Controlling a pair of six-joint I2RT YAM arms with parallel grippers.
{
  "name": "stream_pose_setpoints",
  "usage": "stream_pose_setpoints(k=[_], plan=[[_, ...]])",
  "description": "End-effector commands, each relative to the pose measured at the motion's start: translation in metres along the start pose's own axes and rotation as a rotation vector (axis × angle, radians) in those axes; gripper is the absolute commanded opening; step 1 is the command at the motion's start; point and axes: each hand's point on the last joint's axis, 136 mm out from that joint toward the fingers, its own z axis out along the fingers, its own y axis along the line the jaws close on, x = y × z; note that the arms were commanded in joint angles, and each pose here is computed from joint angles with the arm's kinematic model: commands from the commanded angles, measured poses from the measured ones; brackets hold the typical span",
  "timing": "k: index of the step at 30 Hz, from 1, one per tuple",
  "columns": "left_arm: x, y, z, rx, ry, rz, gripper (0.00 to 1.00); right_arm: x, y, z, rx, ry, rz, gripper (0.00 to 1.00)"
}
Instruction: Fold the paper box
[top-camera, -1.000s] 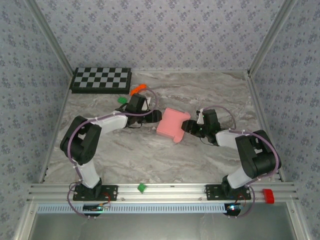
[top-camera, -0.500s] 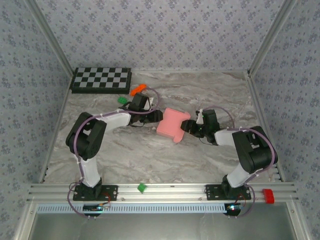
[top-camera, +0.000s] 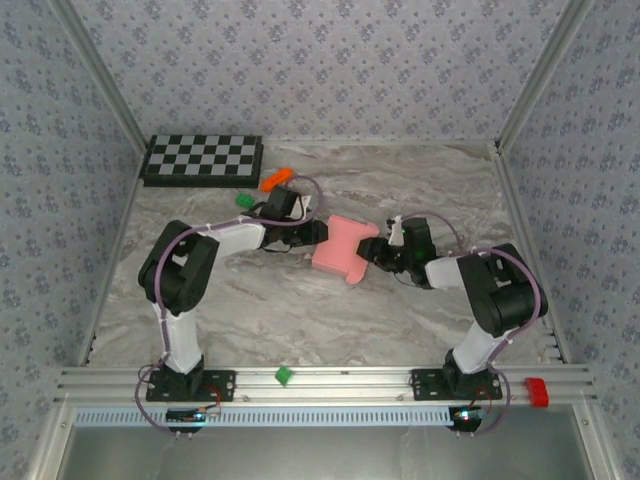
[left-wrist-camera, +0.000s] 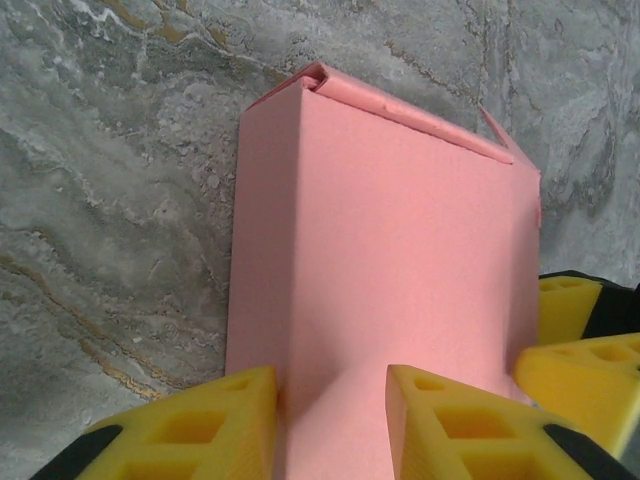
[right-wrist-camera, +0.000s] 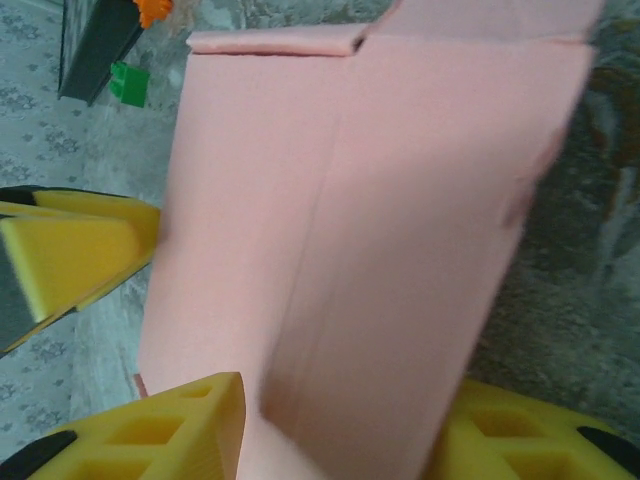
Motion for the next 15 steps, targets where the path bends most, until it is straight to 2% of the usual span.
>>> stream_pose_setpoints(k=[1, 11, 15], plan=[[-0.004, -0.006, 0.003, 0.026, 0.003, 0.003, 0.33, -0.006, 0.016, 0.004, -0.056, 0.001, -0.023, 0.48], [-0.001, -0.004, 0.008, 0.036, 0.014, -0.015, 0.32, -0.011, 0.043, 0.004, -0.126, -0.011, -0.063, 0.44], [0.001, -0.003, 0.01, 0.045, 0.015, -0.024, 0.32, -0.015, 0.059, -0.003, -0.105, -0.022, -0.118, 0.44]])
